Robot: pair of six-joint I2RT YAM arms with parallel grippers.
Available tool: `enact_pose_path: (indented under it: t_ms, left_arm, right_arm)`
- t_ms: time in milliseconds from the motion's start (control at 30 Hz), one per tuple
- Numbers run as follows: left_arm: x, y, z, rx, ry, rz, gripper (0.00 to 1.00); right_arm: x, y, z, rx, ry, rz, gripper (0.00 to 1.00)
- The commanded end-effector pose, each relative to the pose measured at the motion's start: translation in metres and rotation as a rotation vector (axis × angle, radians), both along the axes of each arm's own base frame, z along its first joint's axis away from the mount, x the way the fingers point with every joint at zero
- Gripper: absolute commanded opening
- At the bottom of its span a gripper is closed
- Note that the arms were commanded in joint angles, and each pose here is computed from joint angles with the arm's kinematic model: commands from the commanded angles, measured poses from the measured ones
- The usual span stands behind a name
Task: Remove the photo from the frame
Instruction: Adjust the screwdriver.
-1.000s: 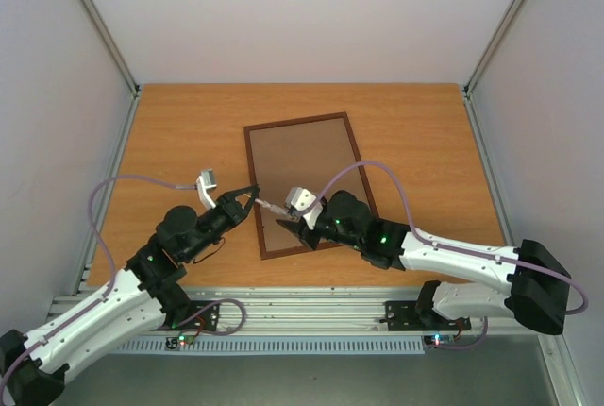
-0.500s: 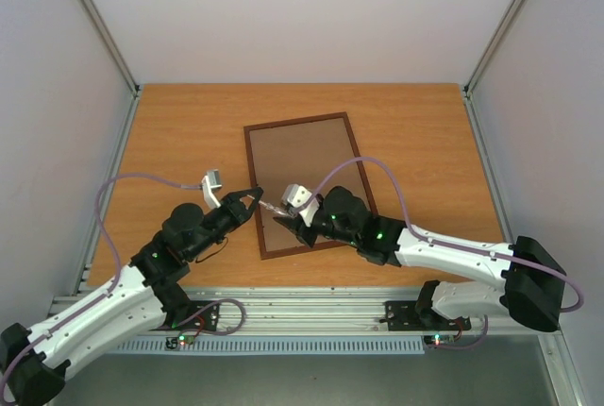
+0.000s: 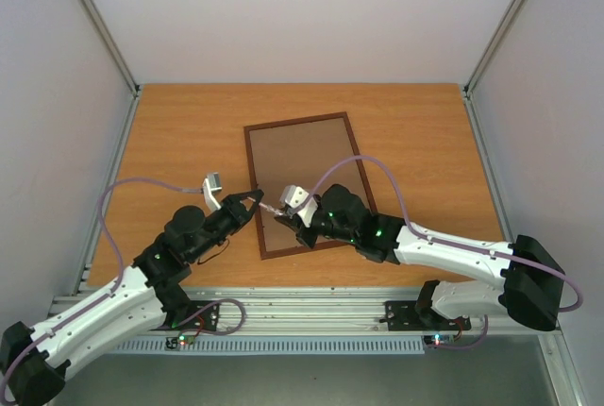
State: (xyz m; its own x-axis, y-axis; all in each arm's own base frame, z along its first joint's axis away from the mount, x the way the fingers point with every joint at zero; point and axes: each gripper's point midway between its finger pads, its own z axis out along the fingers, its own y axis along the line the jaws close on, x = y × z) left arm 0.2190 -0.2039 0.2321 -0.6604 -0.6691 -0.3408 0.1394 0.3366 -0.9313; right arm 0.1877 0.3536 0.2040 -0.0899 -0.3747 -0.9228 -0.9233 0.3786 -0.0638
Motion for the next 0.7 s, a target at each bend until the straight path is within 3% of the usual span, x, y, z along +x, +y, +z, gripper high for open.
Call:
enact_pose_path:
  t_ms: [0,233,433,667]
  left_arm:
    - [0.001,0.008,0.004,0.006,-0.023,0.034,0.11]
    - [-0.007,0.051,-0.005,0.313,-0.005,0.132,0.32]
    - [-0.014,0.080,0.002,0.436,-0.026,0.187,0.41]
    - [-0.012,0.076,-0.009,0.520,0.028,0.122,0.48]
  right_arm:
    - [0.004,0.002,0.015,0.001,-0.014,0.012,0.01]
    - [0.001,-0.013,0.004,-0.119,0.018,0.081,0.01]
    - [-0.002,-0.025,-0.008,-0.222,0.048,0.150,0.01]
    - [0.004,-0.035,-0.021,-0.314,-0.015,0.176,0.01]
